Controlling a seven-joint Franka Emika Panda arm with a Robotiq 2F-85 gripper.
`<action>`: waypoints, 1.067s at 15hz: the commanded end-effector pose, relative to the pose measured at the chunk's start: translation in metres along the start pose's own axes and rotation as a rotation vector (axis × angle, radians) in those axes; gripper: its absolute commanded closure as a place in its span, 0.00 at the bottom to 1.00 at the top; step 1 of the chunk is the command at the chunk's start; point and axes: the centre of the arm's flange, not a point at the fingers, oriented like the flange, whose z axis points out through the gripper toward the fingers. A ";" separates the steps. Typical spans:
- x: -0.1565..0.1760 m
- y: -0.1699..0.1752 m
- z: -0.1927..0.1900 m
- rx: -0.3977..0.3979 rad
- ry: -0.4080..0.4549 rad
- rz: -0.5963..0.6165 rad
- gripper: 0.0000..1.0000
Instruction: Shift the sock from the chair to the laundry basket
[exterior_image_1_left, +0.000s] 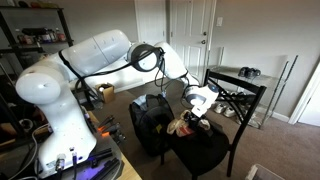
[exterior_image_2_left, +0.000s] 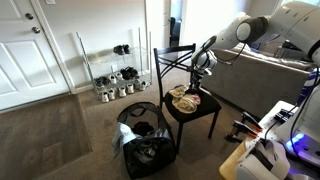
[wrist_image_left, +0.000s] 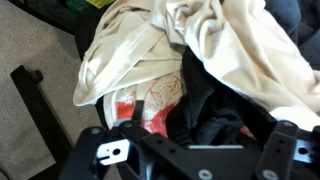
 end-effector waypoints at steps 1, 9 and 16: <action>-0.005 0.000 0.003 -0.013 -0.048 -0.037 0.00; 0.007 -0.007 0.009 -0.077 -0.189 0.037 0.00; 0.010 -0.009 0.003 -0.050 -0.135 0.012 0.00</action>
